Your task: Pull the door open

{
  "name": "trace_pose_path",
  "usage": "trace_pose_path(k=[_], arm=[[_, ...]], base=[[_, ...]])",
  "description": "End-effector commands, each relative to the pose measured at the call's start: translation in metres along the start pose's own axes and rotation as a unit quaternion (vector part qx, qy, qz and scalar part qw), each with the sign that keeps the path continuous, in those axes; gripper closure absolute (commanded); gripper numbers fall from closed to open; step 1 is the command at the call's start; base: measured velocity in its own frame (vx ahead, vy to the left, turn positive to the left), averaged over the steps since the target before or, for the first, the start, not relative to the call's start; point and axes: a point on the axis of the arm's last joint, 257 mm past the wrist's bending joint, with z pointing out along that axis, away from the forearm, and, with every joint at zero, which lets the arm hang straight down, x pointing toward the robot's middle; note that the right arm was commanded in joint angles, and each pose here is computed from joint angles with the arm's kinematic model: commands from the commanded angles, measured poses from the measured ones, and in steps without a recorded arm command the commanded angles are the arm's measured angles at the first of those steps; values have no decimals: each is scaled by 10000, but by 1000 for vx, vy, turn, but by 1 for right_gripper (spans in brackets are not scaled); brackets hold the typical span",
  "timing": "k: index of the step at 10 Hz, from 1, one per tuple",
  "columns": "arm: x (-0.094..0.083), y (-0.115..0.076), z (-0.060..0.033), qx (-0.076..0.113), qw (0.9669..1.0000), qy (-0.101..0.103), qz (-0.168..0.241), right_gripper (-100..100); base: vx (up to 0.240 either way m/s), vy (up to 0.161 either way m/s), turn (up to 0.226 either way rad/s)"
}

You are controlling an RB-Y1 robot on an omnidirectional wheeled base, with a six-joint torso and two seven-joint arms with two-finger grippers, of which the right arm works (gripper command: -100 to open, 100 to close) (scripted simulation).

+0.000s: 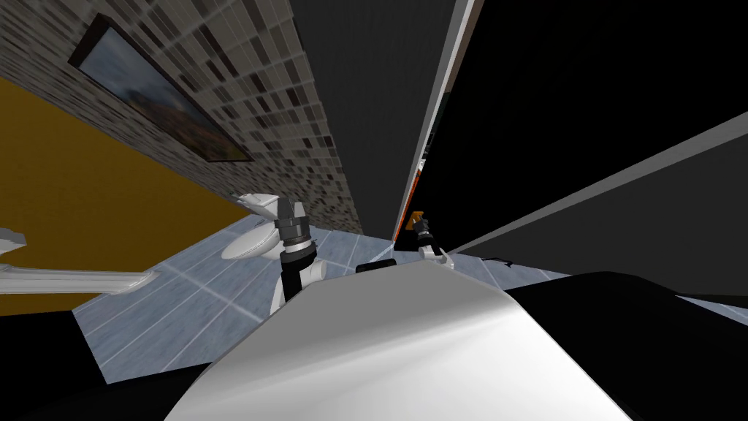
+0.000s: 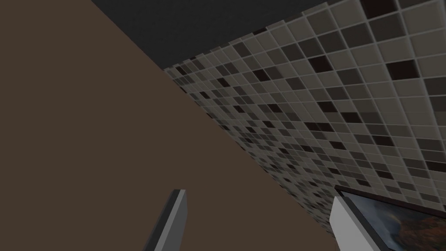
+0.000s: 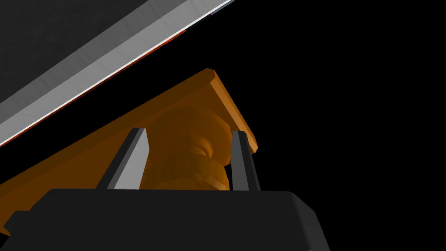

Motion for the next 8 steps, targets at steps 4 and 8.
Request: trace_pose_path(k=[4, 8], arm=[[-42, 23, -59, -42, 9952, -93, 977, 100], [-74, 33, -95, -68, 9871, -151, 1593, 100]], base=[[-39, -23, 77], [-39, -17, 63]])
